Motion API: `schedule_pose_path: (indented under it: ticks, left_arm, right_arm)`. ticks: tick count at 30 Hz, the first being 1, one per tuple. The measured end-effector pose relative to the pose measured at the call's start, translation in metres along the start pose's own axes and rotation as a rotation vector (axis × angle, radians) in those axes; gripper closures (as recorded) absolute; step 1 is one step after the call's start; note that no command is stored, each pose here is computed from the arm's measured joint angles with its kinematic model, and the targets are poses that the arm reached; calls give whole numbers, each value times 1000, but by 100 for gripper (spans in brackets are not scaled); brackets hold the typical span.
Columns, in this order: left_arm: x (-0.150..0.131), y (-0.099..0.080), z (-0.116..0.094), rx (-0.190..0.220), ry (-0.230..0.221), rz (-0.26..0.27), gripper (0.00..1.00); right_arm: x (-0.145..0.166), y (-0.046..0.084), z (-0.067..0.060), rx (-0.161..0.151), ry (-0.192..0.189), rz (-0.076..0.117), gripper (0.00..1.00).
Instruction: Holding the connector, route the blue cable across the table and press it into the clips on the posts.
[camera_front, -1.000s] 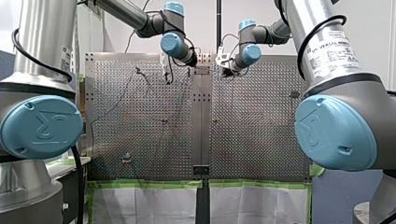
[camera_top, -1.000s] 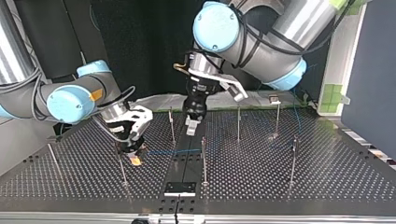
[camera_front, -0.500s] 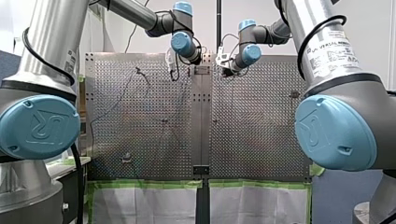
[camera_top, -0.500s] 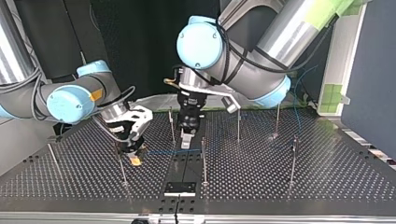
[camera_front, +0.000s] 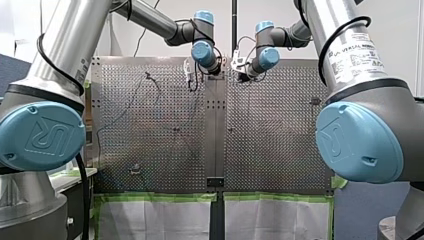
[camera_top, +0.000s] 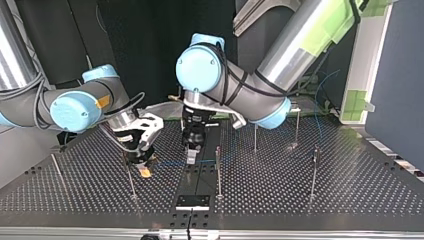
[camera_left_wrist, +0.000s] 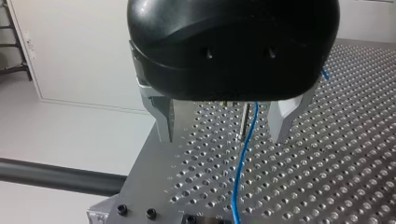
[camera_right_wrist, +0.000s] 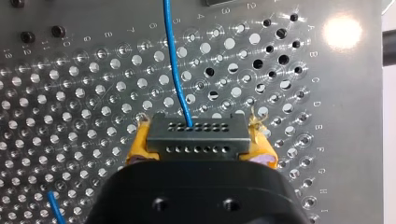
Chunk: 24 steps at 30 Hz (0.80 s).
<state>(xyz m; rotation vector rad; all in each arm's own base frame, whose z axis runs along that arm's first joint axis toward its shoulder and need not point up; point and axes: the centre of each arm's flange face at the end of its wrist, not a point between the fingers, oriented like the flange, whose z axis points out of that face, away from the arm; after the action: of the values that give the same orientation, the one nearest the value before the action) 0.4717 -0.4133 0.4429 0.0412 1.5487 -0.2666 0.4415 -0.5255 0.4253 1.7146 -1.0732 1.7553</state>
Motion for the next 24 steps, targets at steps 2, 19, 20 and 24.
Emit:
schedule_pose_path:
  ticks: [2,19,20,24]
  left_arm:
    - [2,1,5,-5,2,1,0]
    - [27,-4,55,-99,-23,-5,0]
    - [27,-4,56,-101,-27,-7,0]
    - [27,-1,60,-107,-34,-10,0]
  right_arm:
    - [0,0,0,0,0,0,100]
    - [0,1,0,-1,0,0,100]
    - [0,1,0,-2,0,0,100]
    - [0,2,0,-3,0,0,100]
